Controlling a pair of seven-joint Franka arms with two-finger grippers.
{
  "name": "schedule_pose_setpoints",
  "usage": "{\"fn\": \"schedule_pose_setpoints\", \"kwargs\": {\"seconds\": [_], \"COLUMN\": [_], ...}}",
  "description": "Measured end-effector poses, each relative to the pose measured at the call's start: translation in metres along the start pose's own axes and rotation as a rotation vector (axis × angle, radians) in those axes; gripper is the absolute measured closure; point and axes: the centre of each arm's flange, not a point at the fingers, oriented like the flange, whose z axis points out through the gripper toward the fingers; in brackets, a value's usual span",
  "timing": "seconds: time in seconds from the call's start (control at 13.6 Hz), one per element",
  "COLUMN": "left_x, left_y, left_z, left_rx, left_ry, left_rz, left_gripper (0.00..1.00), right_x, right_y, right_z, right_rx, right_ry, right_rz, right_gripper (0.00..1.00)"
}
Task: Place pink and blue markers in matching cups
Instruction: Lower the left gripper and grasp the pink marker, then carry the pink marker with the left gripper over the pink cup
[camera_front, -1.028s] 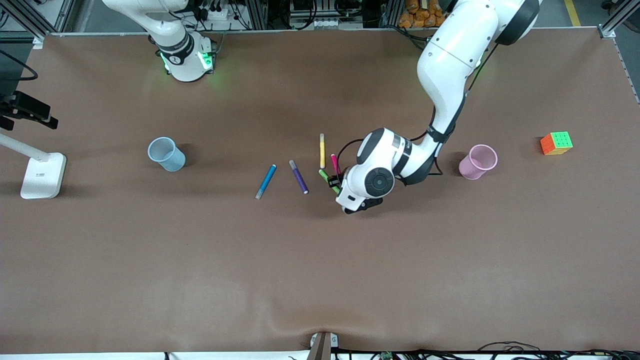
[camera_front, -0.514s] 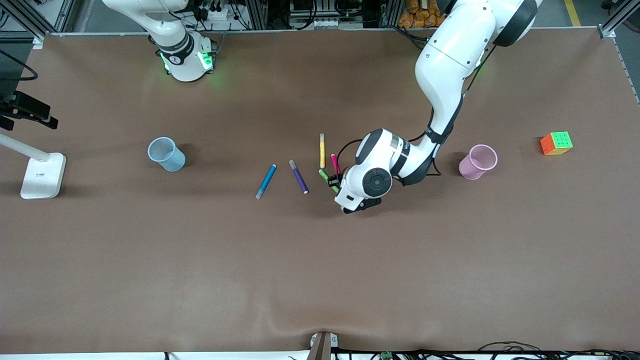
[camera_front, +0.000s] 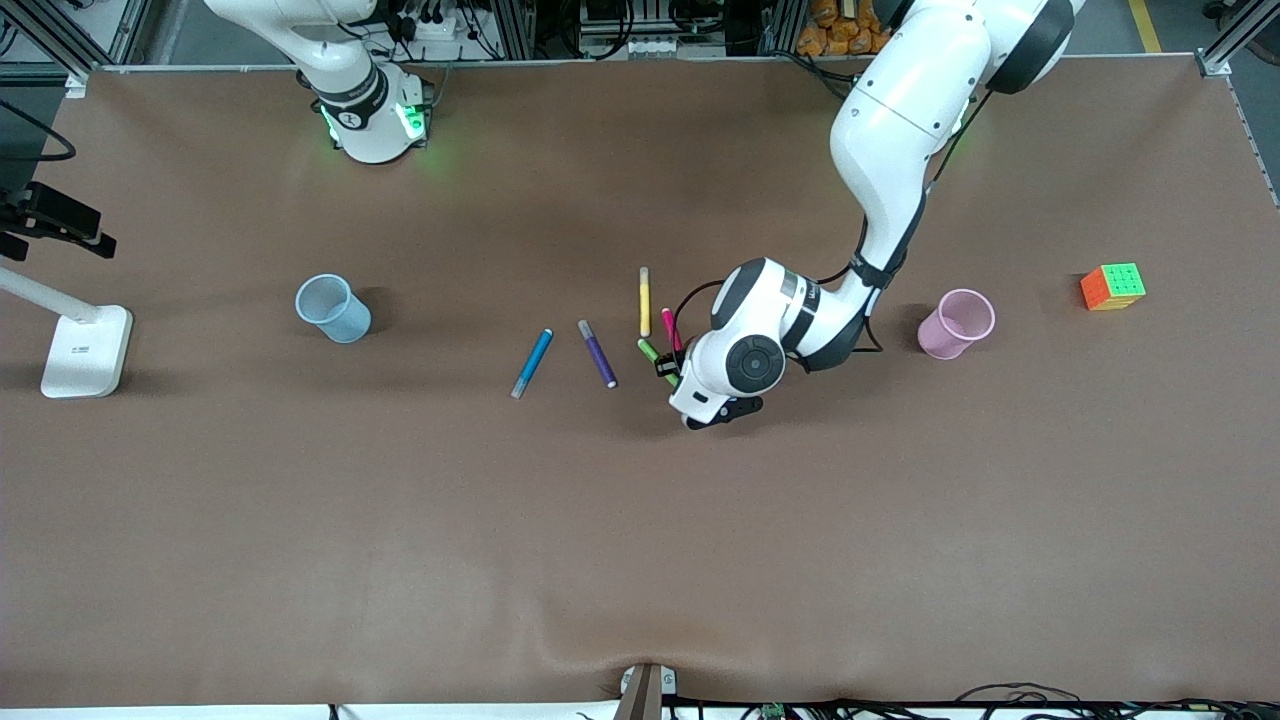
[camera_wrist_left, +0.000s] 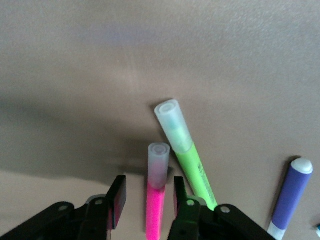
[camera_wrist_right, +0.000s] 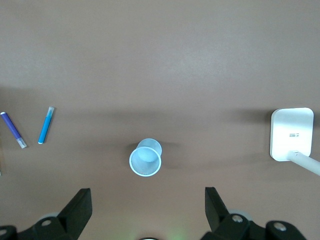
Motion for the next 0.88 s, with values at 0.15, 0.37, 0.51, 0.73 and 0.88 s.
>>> {"fn": "schedule_pose_setpoints", "kwargs": {"seconds": [0.15, 0.37, 0.51, 0.73, 0.88], "left_x": [0.002, 0.002, 0.002, 0.005, 0.011], "left_y": [0.0, 0.0, 0.0, 0.003, -0.002], "left_z": [0.002, 0.002, 0.001, -0.011, -0.039], "left_rx": [-0.002, -0.002, 0.001, 0.032, 0.035], "left_ry": [0.002, 0.003, 0.008, 0.068, 0.088], "left_rz": [0.013, 0.014, 0.019, 0.067, 0.065], "left_gripper": [0.59, 0.67, 0.83, 0.83, 0.83], "right_x": [0.0, 0.0, 0.0, 0.0, 0.0], "right_y": [0.0, 0.0, -0.001, -0.001, -0.001], "right_z": [0.0, 0.0, 0.0, 0.0, 0.0], "right_rx": [0.0, 0.0, 0.0, 0.0, 0.0], "right_ry": [0.0, 0.0, 0.0, 0.0, 0.0], "right_rz": [0.0, 0.0, -0.001, -0.002, -0.002], "right_gripper": [0.0, 0.0, 0.0, 0.0, 0.0]}}
